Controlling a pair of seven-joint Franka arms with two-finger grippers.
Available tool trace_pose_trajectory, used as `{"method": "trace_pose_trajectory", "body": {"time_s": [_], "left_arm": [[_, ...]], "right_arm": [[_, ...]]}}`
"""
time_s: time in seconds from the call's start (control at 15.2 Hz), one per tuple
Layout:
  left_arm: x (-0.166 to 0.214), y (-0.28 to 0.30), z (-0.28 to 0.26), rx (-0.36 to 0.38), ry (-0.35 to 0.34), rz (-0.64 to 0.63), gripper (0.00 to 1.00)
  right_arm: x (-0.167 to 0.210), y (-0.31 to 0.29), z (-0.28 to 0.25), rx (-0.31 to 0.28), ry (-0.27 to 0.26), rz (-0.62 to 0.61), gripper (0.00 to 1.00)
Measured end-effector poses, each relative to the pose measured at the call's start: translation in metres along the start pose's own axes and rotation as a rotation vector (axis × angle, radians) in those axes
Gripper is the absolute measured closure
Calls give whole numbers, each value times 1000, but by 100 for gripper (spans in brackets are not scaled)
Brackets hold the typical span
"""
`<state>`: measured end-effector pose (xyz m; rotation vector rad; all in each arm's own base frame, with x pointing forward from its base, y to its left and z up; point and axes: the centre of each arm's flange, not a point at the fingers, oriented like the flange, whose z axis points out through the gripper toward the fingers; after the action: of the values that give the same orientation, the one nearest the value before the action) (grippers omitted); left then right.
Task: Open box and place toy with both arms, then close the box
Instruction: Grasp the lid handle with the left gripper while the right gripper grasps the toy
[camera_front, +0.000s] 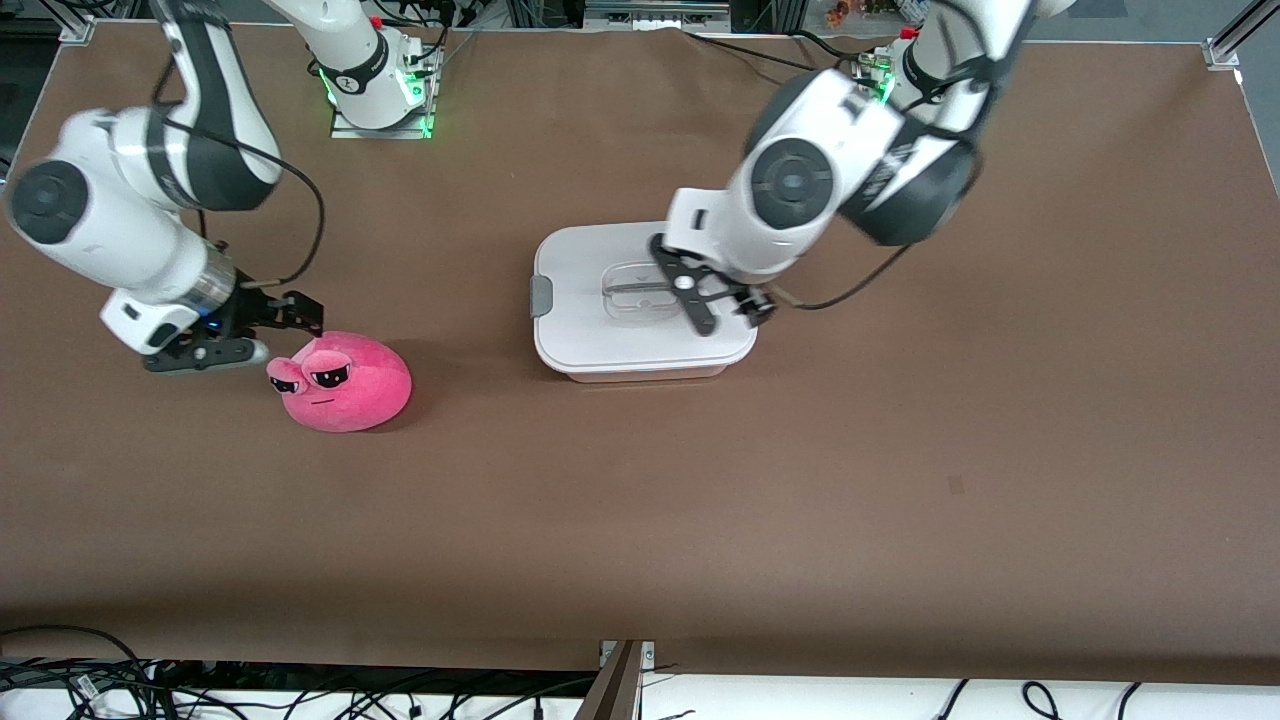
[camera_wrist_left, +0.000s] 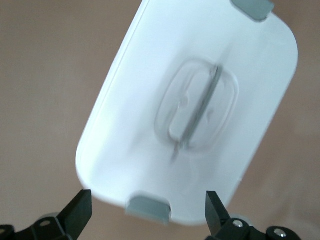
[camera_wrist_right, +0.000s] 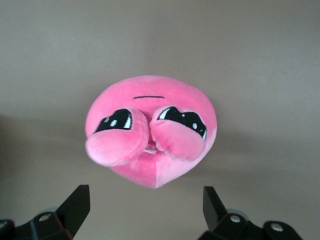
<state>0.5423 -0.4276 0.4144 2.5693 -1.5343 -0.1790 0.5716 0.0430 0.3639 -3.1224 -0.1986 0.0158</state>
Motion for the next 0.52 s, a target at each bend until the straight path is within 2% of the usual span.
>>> {"method": "trace_pose_trajectory", "body": {"time_s": [0.2, 0.39, 0.52], "left_arm": [[36, 30, 41, 78, 22, 108, 0], [51, 54, 78, 96, -10, 175, 0], [50, 56, 83, 110, -27, 202, 0]], "right_arm": [[-3, 0, 22, -1, -11, 1, 0], [-2, -2, 25, -1, -7, -2, 0], [0, -3, 28, -1, 0, -3, 0]]}}
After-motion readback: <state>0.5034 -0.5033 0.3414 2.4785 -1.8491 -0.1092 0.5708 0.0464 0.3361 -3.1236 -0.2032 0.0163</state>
